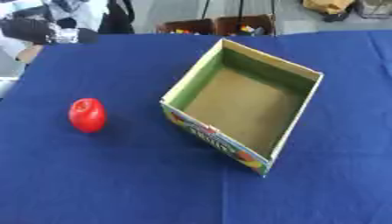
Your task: Pick up objects on the table and place them in the box.
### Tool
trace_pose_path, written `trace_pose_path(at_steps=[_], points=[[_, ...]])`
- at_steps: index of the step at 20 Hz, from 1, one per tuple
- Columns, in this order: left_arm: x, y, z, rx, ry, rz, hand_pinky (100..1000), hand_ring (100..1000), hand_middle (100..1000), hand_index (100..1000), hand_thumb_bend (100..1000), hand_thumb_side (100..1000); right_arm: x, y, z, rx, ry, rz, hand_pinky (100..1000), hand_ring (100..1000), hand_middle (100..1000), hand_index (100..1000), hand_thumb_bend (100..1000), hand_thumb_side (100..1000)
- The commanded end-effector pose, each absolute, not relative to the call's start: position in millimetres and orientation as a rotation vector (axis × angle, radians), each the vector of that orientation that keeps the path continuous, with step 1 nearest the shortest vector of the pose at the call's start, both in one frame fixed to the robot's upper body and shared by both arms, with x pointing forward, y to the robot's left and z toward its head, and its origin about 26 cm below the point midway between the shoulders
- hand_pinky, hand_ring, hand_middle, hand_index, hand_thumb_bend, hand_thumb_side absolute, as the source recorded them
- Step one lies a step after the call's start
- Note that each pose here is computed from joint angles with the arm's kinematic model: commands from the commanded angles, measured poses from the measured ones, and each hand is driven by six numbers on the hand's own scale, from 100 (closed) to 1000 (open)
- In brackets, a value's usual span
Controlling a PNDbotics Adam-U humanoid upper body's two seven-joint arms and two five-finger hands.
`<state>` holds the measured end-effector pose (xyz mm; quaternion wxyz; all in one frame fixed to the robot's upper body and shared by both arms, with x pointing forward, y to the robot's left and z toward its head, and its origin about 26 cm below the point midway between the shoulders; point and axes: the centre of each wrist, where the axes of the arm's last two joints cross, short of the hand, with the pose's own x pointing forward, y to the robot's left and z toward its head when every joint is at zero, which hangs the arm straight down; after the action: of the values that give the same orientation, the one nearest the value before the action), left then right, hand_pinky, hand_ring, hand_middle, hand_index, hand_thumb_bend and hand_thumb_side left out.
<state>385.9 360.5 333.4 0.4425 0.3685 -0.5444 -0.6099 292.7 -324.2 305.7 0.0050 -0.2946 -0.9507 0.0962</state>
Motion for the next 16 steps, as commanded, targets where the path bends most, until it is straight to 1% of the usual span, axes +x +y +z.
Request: trace_pose_path(at_steps=[1,3,5,8,9,10,12,14,15,16], points=[[389,362,340,0.881,-1.284,-1.538,558,806,964,1000,752,771,288,-325,317,-0.938,-3.002,0.344,739,755,753,835,100,1000],[393,360,336,0.849,-1.252,-1.547,555,805,971,1000,750,743,288,-325,317,-0.935,-3.004,0.343,739,755,753,835,100,1000],[397,359,331,0.824,-1.205,-1.55,594,844,989,1000,713,697,288,-325,317,-0.932,-3.005,0.342,739,755,753,835,100,1000],[403,357,326,0.821,-1.119,-1.563,596,855,1000,1000,653,644,288,-324,317,-0.928,-3.006,0.341,739,755,753,835,100,1000],[405,357,322,0.82,-1.096,-1.568,598,856,1000,1000,648,640,289,-324,317,-0.927,-3.006,0.34,739,755,753,835,100,1000],[408,356,318,0.813,-1.078,-1.573,587,855,1000,1000,578,603,289,-324,317,-0.926,-3.006,0.34,739,755,753,835,100,1000],[411,356,310,0.788,-1.058,-1.577,565,837,998,1000,526,577,289,-324,317,-0.924,-3.007,0.339,739,755,753,835,100,1000],[413,357,306,0.767,-1.052,-1.582,566,834,1000,1000,498,568,289,-324,317,-0.923,-3.006,0.338,739,755,753,835,100,1000],[413,357,304,0.765,-1.047,-1.588,570,836,1000,1000,499,565,289,-324,317,-0.922,-3.005,0.336,739,755,753,835,100,1000],[413,357,302,0.765,-1.038,-1.594,584,843,1000,1000,435,552,289,-324,317,-0.921,-3.005,0.335,740,755,753,835,100,1000]])
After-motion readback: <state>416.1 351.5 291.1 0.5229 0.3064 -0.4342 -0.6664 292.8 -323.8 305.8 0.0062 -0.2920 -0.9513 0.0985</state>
